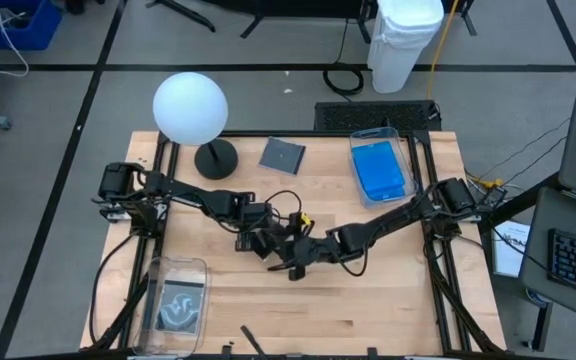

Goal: Pick & place jewel cases by type
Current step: Put the bottom black CD case into the bottom transparent bin

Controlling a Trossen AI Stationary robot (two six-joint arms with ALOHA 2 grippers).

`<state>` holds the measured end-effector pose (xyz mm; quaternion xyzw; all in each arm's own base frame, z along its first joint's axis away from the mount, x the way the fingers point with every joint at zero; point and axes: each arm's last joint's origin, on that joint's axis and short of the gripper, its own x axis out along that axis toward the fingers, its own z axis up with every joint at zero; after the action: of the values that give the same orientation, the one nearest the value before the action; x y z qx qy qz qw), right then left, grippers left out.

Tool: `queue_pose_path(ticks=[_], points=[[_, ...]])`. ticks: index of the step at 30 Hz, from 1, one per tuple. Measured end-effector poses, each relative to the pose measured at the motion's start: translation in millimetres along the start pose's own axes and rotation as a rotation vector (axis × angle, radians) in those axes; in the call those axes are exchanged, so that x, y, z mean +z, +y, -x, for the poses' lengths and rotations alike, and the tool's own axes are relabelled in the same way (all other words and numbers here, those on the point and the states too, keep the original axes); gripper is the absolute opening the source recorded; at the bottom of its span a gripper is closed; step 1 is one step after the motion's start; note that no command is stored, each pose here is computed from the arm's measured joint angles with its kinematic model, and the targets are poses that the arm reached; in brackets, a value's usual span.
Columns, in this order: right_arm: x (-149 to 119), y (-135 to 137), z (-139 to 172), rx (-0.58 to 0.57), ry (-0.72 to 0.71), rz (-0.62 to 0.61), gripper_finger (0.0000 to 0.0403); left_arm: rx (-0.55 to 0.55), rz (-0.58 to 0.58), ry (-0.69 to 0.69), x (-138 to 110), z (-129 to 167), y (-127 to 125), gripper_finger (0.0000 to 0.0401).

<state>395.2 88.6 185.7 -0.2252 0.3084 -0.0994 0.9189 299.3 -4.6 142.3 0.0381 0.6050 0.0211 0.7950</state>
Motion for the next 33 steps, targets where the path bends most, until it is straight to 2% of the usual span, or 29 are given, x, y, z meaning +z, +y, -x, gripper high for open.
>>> queue_pose_path(ticks=[4, 11, 15, 21, 27, 33], points=[[-4.1, 0.1, -2.3, -0.007, 0.022, 0.019, 0.021, -0.016, 0.01, -0.103, 6.0, 21.5, 0.3, 0.0237], [-3.3, -0.5, -2.5, 0.004, 0.014, 0.008, 0.021, -0.003, 0.011, -0.188, 7.2, 43.1, 1.7, 0.0237], [-5.6, 1.1, -2.4, 0.048, 0.031, -0.067, 0.021, 0.001, -0.009, -0.139, 0.8, 45.9, 0.2, 0.0237], [-18.5, 1.2, -6.8, 0.275, 0.152, -0.332, 0.021, 0.01, -0.041, 0.031, -15.3, 44.3, 1.9, 0.0237], [-41.5, -4.2, -14.0, 0.252, 0.272, -0.397, 0.021, 0.022, -0.013, 0.083, -20.0, 42.9, 11.9, 0.0237], [-72.1, -6.6, -17.9, 0.221, 0.369, -0.454, 0.021, 0.026, 0.006, 0.164, -25.6, 26.8, 20.6, 0.0236]])
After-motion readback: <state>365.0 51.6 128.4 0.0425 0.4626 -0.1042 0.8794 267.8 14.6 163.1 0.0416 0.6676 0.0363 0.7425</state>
